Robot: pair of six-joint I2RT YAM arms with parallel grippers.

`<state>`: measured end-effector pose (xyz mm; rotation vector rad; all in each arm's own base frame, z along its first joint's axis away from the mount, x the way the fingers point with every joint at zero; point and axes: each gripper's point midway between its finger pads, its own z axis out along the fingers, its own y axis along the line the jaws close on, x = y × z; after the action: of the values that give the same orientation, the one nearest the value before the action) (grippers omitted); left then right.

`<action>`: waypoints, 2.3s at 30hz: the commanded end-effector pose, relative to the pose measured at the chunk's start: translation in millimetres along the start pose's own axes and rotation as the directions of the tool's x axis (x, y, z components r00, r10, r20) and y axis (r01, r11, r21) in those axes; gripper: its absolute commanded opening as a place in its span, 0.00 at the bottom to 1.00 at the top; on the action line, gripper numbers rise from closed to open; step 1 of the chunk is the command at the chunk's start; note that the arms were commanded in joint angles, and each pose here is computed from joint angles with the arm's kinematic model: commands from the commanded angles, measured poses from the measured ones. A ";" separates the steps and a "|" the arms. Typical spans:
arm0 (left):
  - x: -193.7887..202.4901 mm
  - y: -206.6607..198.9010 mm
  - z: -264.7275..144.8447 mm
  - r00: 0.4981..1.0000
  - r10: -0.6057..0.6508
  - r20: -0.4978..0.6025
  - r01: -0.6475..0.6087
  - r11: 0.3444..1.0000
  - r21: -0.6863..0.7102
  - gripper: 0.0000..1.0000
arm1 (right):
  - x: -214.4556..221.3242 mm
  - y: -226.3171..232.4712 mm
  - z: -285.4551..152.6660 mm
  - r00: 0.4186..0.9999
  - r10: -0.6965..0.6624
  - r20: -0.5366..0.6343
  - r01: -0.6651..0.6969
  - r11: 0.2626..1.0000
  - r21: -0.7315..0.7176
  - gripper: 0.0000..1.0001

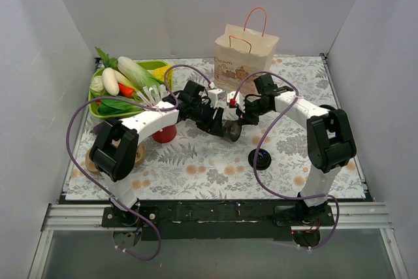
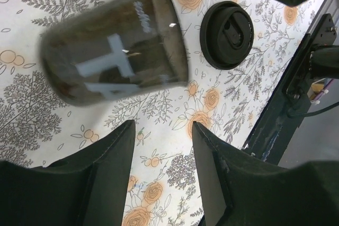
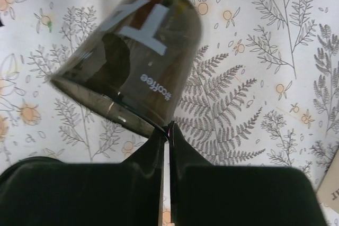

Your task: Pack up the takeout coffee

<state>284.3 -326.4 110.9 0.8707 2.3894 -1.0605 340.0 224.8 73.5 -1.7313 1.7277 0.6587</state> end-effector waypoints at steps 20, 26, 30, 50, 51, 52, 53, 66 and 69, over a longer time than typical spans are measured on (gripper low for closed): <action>-53.7 -21.9 -74.0 0.953 0.180 0.243 -0.148 0.979 -0.142 0.50 | 21.8 103.0 -74.6 0.564 0.749 -0.349 -0.740 0.645 0.188 0.01; -49.2 -22.3 -74.0 0.955 0.180 0.235 -0.150 0.979 -0.140 0.50 | 13.7 86.2 -65.8 0.592 0.733 -0.337 -0.722 0.667 0.184 0.01; -45.7 -20.6 -71.9 0.958 0.167 0.231 -0.138 0.981 -0.136 0.50 | 15.4 86.5 -57.1 0.591 0.723 -0.358 -0.719 0.673 0.173 0.01; -37.5 -18.4 -60.2 0.968 0.139 0.209 -0.119 0.987 -0.105 0.51 | -22.8 72.3 -50.2 0.656 0.708 -0.262 -0.716 0.693 0.080 0.40; -35.5 -17.7 -59.5 0.969 0.137 0.206 -0.118 0.987 -0.105 0.51 | -23.2 72.3 -48.5 0.659 0.706 -0.262 -0.714 0.696 0.080 0.40; -29.7 -14.6 -57.4 0.972 0.132 0.196 -0.112 0.988 -0.110 0.51 | -24.3 72.8 -47.2 0.662 0.701 -0.264 -0.710 0.700 0.078 0.40; -26.8 -11.2 -56.7 0.973 0.126 0.191 -0.104 0.987 -0.123 0.51 | -27.0 74.9 -45.0 0.672 0.689 -0.270 -0.699 0.711 0.075 0.39; 16.5 18.9 -71.2 0.984 0.131 0.124 -0.090 0.952 -0.291 0.52 | -48.5 105.7 -31.0 0.774 0.534 -0.341 -0.550 0.833 0.058 0.39; 25.1 24.9 -76.5 0.983 0.139 0.118 -0.093 0.939 -0.330 0.52 | -43.9 111.1 -33.4 0.775 0.526 -0.351 -0.541 0.839 0.063 0.39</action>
<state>275.4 -262.7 120.7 0.7829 2.3279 -0.7421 226.0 241.4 106.7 -1.4330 2.5836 0.6795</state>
